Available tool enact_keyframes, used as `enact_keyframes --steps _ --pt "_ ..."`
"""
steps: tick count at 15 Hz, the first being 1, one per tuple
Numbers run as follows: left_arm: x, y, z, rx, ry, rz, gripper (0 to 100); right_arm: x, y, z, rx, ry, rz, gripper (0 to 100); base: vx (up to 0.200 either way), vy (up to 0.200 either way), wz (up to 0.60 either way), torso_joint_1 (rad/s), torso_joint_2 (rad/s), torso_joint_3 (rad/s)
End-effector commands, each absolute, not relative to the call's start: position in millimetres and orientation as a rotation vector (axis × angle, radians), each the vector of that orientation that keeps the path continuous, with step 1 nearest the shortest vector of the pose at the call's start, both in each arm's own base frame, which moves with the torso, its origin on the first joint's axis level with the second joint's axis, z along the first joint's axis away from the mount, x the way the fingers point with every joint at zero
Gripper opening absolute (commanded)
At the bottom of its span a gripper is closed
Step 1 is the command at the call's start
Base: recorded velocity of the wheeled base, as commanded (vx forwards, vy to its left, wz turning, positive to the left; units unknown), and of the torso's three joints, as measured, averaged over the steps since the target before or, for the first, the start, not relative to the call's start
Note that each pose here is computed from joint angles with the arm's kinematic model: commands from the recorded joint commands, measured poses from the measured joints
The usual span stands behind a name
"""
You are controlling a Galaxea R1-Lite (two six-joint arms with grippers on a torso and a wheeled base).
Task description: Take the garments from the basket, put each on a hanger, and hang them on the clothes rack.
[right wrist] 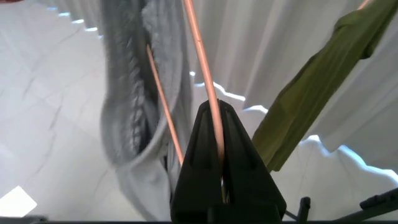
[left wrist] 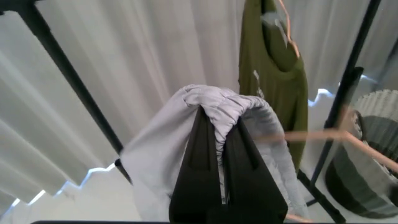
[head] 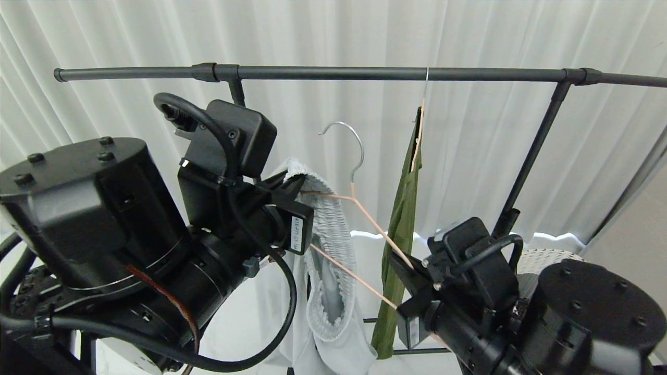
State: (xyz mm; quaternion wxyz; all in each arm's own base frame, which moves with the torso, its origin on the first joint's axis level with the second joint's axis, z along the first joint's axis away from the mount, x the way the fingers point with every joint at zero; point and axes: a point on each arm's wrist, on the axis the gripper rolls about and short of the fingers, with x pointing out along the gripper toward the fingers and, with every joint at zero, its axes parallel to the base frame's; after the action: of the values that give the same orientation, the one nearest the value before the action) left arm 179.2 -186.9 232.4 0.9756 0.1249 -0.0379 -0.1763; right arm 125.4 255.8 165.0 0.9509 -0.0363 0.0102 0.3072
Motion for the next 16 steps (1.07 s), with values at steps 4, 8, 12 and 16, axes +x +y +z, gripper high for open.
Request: enact_keyframes --steps 4,8,12,16 --pt "177.8 -200.1 236.6 0.241 -0.092 -0.391 0 142.5 277.8 165.4 -0.051 0.008 0.6 0 0.0 0.0 0.0 0.0 0.0 0.0" --pt "177.6 -199.9 233.5 0.248 -0.082 -0.391 0 150.4 279.8 178.4 -0.004 -0.029 0.578 0 0.0 0.0 0.0 0.0 0.0 0.0" --pt "175.3 -199.0 226.1 0.276 -0.051 -0.4 0 128.9 252.7 186.7 0.02 -0.054 0.6 0 0.0 0.0 0.0 0.0 0.0 0.0" --pt "153.1 -222.1 219.5 0.289 -0.049 -0.52 0 113.7 236.0 188.2 0.024 -0.053 0.626 0 0.0 0.0 0.0 0.0 0.0 0.0"
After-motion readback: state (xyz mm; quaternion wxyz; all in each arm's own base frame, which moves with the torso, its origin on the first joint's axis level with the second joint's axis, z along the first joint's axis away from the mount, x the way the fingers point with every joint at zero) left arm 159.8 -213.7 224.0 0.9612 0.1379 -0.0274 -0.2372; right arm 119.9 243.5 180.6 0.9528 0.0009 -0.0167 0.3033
